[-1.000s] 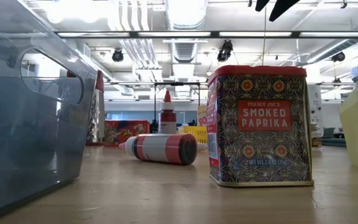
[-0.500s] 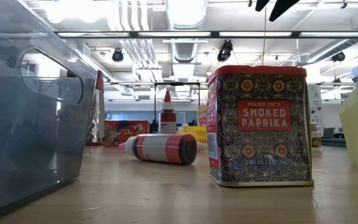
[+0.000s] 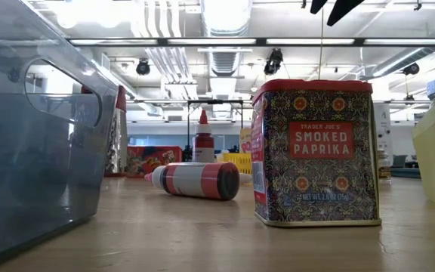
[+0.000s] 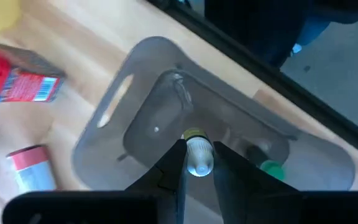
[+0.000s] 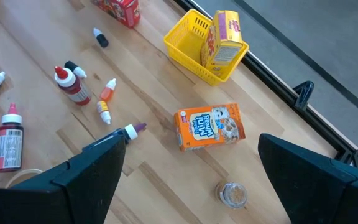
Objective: Pick & Place Kitchen Items
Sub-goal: Put the light green food coloring bottle into the black bin
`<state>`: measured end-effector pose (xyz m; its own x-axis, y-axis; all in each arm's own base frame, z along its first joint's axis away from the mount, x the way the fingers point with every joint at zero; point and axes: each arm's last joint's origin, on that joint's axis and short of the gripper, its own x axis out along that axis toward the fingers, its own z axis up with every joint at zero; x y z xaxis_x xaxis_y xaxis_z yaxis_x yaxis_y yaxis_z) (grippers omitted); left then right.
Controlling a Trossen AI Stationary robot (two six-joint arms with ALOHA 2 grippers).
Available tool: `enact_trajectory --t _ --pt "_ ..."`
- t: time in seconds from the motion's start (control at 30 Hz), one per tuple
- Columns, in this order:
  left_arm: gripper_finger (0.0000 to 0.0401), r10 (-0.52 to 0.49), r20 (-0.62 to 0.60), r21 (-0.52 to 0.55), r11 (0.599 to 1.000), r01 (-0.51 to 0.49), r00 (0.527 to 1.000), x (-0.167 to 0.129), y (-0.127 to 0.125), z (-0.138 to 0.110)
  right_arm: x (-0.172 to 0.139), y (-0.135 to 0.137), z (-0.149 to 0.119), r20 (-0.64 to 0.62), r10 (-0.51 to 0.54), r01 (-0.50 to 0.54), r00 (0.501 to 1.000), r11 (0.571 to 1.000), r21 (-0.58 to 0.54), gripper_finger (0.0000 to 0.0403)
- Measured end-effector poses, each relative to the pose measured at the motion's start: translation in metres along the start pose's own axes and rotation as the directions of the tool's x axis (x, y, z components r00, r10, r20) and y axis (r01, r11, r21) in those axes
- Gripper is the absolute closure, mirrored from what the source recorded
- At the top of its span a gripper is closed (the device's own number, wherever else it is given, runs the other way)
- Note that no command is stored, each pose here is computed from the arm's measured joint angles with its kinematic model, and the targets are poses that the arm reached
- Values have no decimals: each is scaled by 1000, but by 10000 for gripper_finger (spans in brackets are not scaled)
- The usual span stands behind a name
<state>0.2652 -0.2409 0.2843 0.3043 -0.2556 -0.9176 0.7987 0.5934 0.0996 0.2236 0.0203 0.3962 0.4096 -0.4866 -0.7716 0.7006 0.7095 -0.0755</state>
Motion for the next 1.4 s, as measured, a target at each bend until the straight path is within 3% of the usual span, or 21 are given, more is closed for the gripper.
enact_trajectory --t 0.47,1.4 --pt "336 -31 -44 9 999 32 999 25 -37 9 0 0 0 0 1 -1 1000 1000 1 39" --pt "336 -32 -60 -52 998 29 998 60 -50 -11 0 1 1 9 9 -9 1000 1000 8 39"
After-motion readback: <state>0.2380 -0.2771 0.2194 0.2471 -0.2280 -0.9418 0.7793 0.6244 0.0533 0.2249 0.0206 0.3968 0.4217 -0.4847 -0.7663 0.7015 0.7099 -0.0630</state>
